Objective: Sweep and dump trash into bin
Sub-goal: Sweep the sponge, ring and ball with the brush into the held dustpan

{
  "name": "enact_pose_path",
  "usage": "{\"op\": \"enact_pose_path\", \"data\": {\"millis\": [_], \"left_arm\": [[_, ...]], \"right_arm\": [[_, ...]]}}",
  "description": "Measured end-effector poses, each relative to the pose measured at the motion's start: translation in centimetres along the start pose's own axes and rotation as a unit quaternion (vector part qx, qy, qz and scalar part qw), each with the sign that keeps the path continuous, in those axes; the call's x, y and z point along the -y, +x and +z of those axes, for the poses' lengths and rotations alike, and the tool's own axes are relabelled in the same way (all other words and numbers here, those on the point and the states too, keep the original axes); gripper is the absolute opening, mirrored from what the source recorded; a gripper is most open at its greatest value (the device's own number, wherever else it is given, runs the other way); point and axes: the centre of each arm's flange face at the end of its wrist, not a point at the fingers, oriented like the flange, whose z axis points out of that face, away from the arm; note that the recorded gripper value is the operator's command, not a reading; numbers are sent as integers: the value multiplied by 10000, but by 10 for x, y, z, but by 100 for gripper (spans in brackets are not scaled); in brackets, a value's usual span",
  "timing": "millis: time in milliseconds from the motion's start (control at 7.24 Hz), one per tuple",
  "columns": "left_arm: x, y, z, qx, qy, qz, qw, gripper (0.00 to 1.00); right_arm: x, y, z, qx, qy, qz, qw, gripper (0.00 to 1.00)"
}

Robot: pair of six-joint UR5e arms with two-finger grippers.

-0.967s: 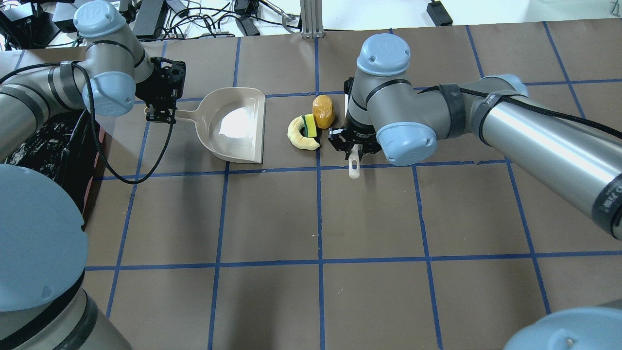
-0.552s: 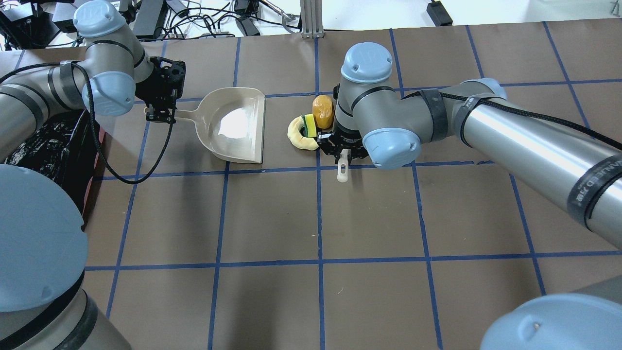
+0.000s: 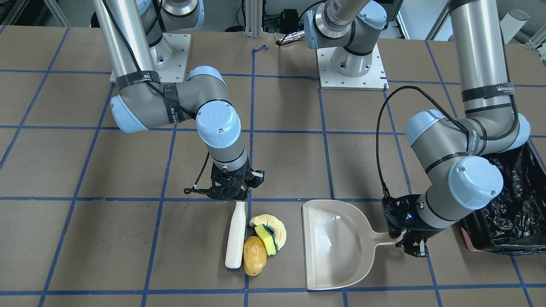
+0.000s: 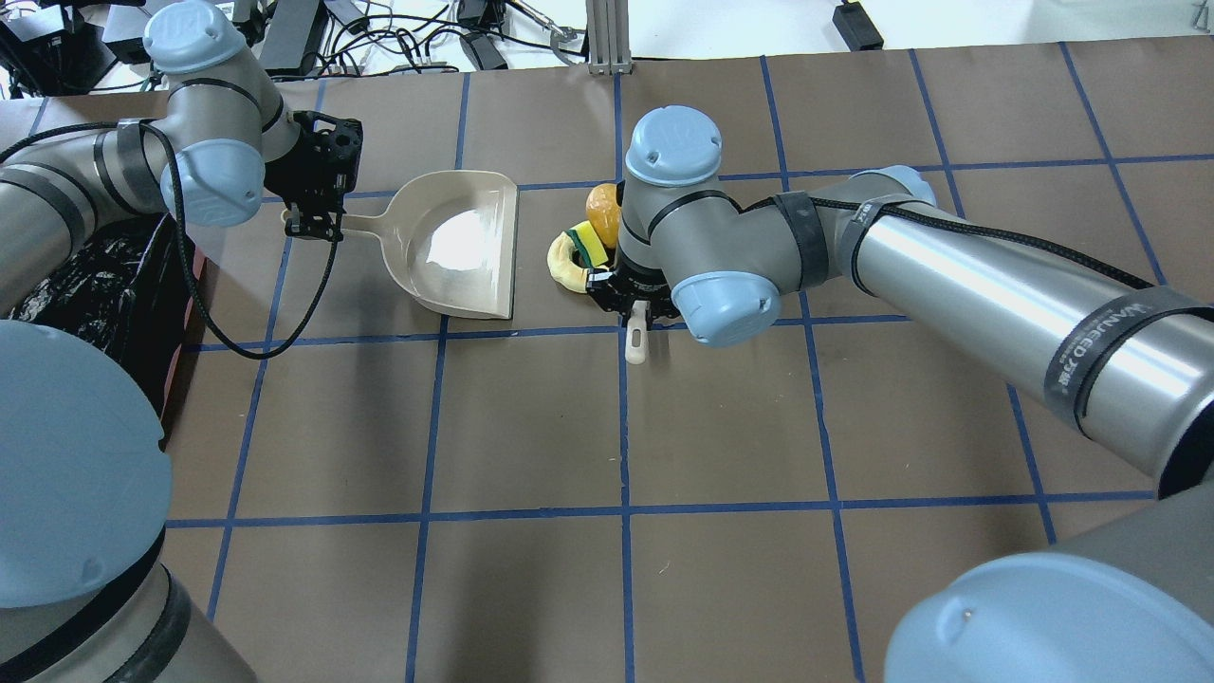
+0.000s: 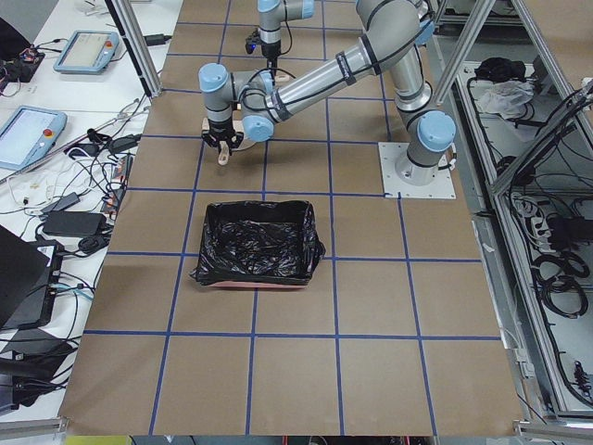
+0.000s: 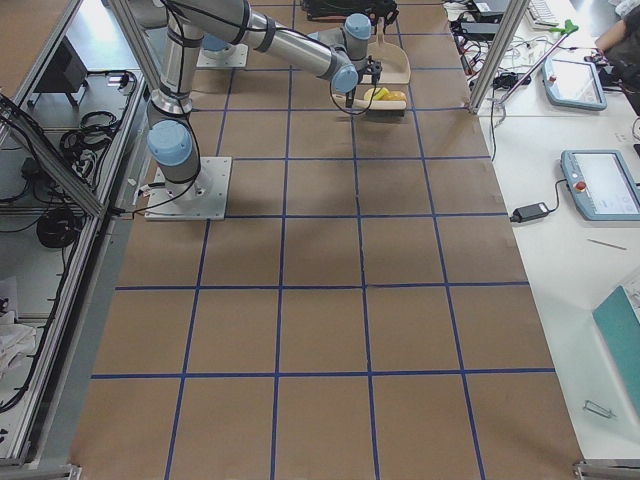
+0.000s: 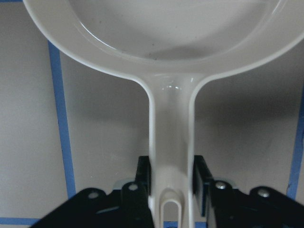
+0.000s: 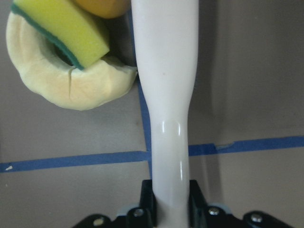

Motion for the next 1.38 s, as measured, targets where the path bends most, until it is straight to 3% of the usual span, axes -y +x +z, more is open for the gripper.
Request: {"op": "enact_pose_path", "data": {"millis": [552, 1381], "left_arm": [[0, 0, -3, 14, -9, 0, 10000, 8], [0, 0, -3, 23, -3, 0, 10000, 8]], "right_arm": [[-15, -44, 2, 112, 76, 334, 9993, 0], [-22, -104, 13, 586, -175, 787, 9950, 0]]}}
